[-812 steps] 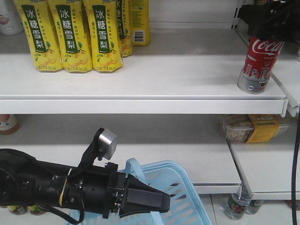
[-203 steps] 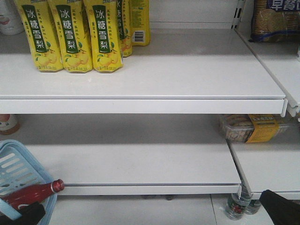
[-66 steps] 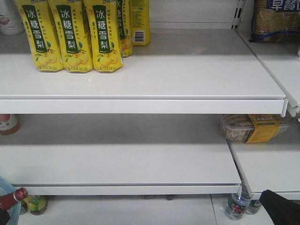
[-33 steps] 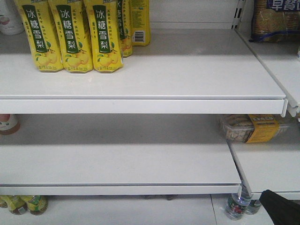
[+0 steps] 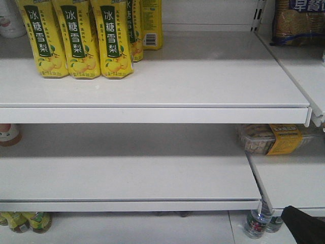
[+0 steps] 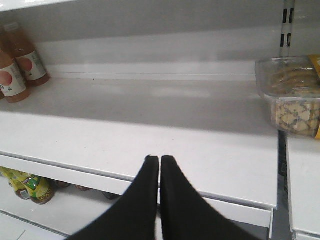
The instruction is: Place coke in basket with both arms
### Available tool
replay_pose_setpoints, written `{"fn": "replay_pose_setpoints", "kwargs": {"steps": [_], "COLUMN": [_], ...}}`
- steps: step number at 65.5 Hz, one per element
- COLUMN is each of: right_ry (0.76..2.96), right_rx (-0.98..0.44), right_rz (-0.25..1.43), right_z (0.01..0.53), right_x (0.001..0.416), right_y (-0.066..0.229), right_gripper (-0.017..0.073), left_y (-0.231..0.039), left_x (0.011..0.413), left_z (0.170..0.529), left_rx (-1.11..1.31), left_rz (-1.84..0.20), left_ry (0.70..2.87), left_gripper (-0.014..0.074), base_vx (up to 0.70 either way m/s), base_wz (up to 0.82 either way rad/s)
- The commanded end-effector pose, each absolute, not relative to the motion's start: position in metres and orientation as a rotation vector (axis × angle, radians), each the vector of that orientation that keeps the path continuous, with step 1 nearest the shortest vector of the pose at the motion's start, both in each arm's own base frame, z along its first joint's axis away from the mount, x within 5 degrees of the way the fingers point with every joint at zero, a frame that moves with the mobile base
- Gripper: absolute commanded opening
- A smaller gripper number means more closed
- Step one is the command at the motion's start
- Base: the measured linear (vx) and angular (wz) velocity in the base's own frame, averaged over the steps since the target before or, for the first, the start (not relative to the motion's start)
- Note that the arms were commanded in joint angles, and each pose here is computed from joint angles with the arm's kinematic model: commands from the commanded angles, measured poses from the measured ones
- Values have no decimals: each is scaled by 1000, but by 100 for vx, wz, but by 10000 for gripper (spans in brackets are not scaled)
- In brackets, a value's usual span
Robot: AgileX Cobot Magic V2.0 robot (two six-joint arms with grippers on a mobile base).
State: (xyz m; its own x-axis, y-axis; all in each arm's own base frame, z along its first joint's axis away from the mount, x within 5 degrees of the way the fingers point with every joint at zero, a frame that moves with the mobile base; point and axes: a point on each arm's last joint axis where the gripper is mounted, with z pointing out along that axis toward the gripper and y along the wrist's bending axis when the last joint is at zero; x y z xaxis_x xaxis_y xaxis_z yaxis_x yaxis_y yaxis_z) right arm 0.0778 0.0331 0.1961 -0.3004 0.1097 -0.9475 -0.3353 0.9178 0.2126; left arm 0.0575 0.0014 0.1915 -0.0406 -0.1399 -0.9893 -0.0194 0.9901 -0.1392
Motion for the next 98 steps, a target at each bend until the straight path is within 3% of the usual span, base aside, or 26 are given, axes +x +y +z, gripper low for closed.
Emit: {"fn": "replay_pose_setpoints", "kwargs": {"steps": [1, 15, 98], "right_ry": [1809, 1809, 1809], "right_rx": [-143, -143, -143], "right_rz": [493, 493, 493], "right_z": [205, 205, 205], "right_x": [79, 79, 79], "right_y": [36, 36, 36], "right_gripper": [-5, -5, -5], "left_y": [-2, -2, -2], "left_x": [55, 55, 55], "left_z": [206, 205, 205], "left_rx": [1, 79, 79], "left_rz": [-37, 47, 47], "left_ry": [1427, 1428, 1430], "left_gripper": [-6, -6, -6], "base_vx": [0, 0, 0], "base_wz": [0, 0, 0]}}
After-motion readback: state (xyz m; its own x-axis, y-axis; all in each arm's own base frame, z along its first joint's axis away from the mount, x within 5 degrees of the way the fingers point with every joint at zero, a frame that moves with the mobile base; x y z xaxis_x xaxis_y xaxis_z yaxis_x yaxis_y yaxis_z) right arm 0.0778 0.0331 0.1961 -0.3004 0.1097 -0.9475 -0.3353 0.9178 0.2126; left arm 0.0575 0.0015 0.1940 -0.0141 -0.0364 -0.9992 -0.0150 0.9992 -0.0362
